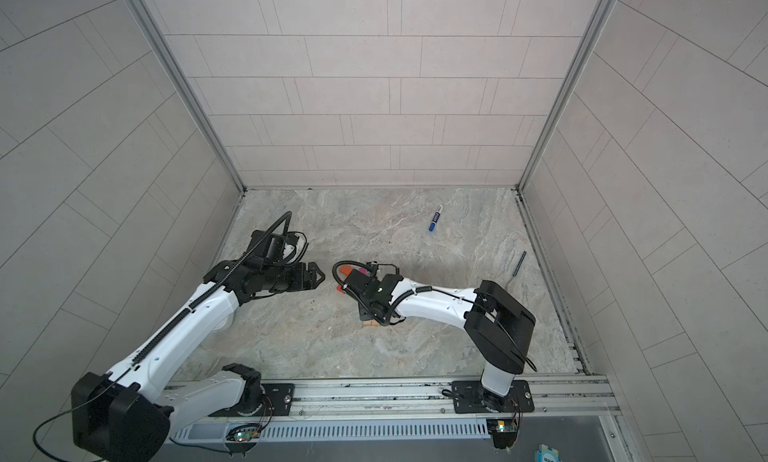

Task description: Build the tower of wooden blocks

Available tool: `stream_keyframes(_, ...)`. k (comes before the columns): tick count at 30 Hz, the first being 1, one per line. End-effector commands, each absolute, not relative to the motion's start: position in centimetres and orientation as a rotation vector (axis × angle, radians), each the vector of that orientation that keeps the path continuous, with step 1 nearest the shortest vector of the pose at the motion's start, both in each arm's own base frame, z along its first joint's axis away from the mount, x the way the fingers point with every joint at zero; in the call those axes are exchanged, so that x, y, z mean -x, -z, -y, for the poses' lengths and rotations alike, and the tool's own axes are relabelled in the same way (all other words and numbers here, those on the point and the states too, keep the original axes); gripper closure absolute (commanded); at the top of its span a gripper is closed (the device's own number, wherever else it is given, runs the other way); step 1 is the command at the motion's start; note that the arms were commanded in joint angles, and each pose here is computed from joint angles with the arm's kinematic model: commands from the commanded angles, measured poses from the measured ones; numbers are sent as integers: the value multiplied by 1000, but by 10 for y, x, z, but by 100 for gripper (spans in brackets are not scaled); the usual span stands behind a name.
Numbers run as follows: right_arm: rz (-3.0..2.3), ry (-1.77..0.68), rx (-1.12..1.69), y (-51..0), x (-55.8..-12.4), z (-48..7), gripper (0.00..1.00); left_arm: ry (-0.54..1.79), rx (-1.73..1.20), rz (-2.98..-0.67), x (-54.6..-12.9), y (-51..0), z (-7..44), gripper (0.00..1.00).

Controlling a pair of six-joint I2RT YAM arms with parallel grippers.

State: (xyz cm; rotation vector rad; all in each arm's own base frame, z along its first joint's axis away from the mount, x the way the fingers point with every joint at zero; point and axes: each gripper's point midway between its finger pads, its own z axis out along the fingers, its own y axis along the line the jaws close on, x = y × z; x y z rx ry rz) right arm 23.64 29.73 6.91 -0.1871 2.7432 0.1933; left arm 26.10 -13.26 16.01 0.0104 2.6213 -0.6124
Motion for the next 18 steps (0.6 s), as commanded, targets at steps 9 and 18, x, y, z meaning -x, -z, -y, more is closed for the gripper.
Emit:
stream_keyframes(9,-2731,-143,178,-74,-238,-292,55,603,-19,-2611,-259,-160,130,14)
stream_keyframes(18,-2731,-141,187,-74,-238,-292,55,604,-18,-2613,-259,-159,130,14)
